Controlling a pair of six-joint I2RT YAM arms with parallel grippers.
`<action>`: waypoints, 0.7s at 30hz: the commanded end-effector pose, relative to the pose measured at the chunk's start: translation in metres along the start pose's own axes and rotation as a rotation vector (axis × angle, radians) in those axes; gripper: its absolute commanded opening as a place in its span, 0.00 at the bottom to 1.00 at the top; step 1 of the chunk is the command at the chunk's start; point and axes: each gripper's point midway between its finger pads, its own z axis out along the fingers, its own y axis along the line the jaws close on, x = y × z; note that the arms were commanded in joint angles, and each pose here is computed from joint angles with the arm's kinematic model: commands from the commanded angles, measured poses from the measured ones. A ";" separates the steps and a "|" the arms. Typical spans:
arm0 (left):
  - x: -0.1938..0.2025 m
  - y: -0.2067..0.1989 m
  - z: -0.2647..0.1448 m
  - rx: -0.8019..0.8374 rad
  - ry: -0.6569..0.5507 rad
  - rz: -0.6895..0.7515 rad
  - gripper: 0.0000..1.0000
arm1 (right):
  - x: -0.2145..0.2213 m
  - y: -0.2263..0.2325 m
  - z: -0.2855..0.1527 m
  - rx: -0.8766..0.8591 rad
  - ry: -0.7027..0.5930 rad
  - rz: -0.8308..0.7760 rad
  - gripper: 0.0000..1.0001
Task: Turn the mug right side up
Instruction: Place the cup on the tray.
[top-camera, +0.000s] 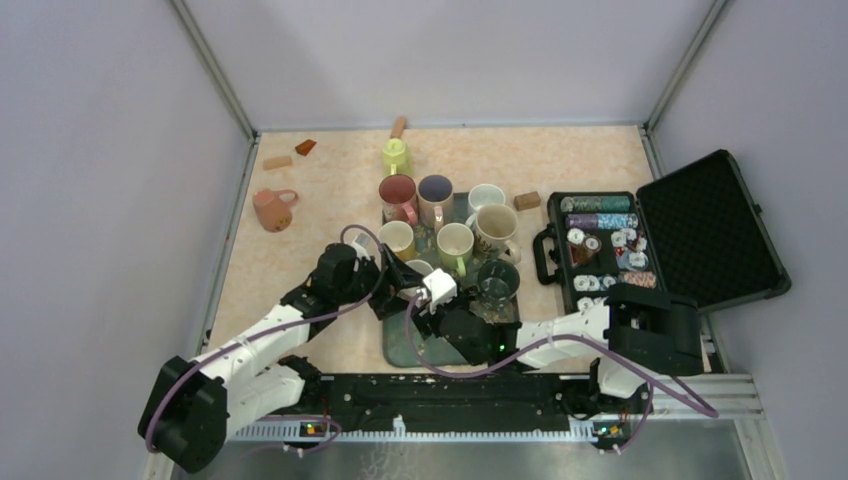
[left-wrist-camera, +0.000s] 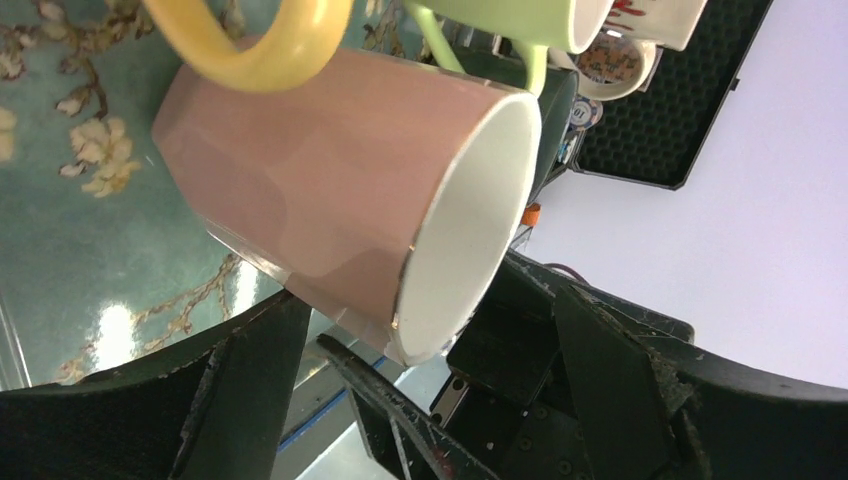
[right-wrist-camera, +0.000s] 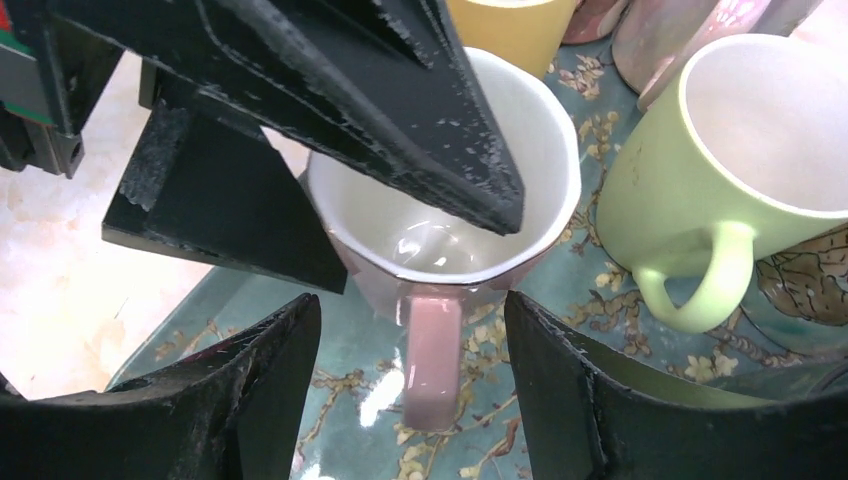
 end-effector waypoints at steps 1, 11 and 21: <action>-0.022 -0.046 -0.003 0.122 -0.085 0.116 0.98 | -0.024 0.009 0.011 -0.025 -0.053 0.033 0.68; -0.020 -0.044 -0.016 0.060 -0.097 0.185 0.98 | -0.026 0.004 0.000 -0.032 -0.031 0.064 0.73; -0.021 -0.050 -0.049 -0.006 -0.157 0.284 0.98 | -0.035 0.000 -0.015 -0.045 0.004 0.130 0.79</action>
